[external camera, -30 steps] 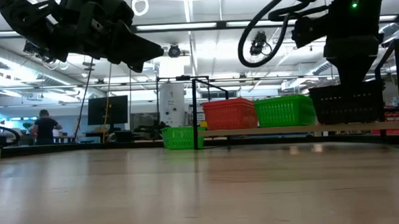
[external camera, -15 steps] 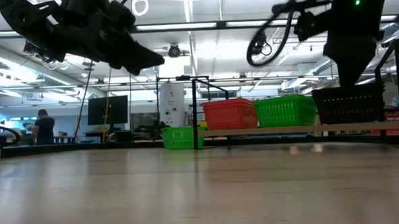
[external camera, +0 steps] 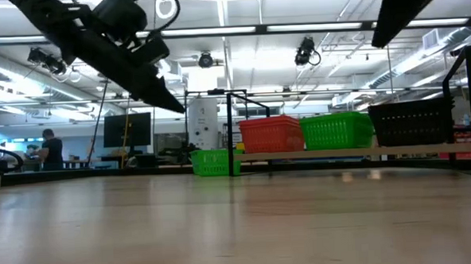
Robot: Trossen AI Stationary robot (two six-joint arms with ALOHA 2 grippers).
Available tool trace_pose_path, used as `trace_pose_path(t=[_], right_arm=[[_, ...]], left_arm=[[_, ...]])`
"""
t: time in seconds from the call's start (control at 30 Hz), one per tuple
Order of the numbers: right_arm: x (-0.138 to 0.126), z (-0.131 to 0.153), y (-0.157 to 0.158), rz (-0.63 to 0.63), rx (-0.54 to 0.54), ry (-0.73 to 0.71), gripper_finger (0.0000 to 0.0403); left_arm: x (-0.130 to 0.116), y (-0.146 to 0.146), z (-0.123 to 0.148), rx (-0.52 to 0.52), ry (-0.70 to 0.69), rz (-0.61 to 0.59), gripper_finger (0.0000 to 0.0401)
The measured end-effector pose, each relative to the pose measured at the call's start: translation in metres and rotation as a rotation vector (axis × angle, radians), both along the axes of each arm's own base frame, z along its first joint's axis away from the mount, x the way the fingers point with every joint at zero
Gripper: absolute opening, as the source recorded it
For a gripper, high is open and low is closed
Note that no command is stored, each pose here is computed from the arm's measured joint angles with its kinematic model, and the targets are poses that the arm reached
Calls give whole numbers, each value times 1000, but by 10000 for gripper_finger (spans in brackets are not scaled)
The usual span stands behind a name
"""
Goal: Stack baskets on shelf by color
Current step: Stack the green basket on top of the green basket on the shelf
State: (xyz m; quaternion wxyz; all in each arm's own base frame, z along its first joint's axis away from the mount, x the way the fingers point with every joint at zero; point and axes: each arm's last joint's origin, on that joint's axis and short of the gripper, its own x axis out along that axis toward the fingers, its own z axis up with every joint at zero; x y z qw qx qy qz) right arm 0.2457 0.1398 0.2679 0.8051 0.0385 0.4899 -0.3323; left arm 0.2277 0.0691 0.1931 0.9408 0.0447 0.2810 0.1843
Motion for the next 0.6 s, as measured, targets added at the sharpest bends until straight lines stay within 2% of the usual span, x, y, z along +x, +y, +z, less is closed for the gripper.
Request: trace_pose_path(t=[0.1, 0.23, 0.33, 0.43, 0.5, 0.6], right_arm=[[-6, 1, 10, 44, -35, -25, 121], [-14, -3, 23, 65, -35, -70, 121], [-17, -15, 30, 61, -43, -152, 121], [-21, -29, 31, 72, -62, -159, 121], [-23, -36, 28, 62, -105, -175, 121], [-23, -44, 18, 37, -239, -255, 121]], left_arm=[[-1, 12, 7, 45, 14, 56, 43], [-6, 26, 12, 10, 57, 148, 35], [-6, 30, 14, -1, 28, 163, 34], [-3, 31, 16, 9, -11, 160, 33], [-1, 33, 13, -10, -4, 159, 31], [8, 42, 7, -74, 51, 151, 26]])
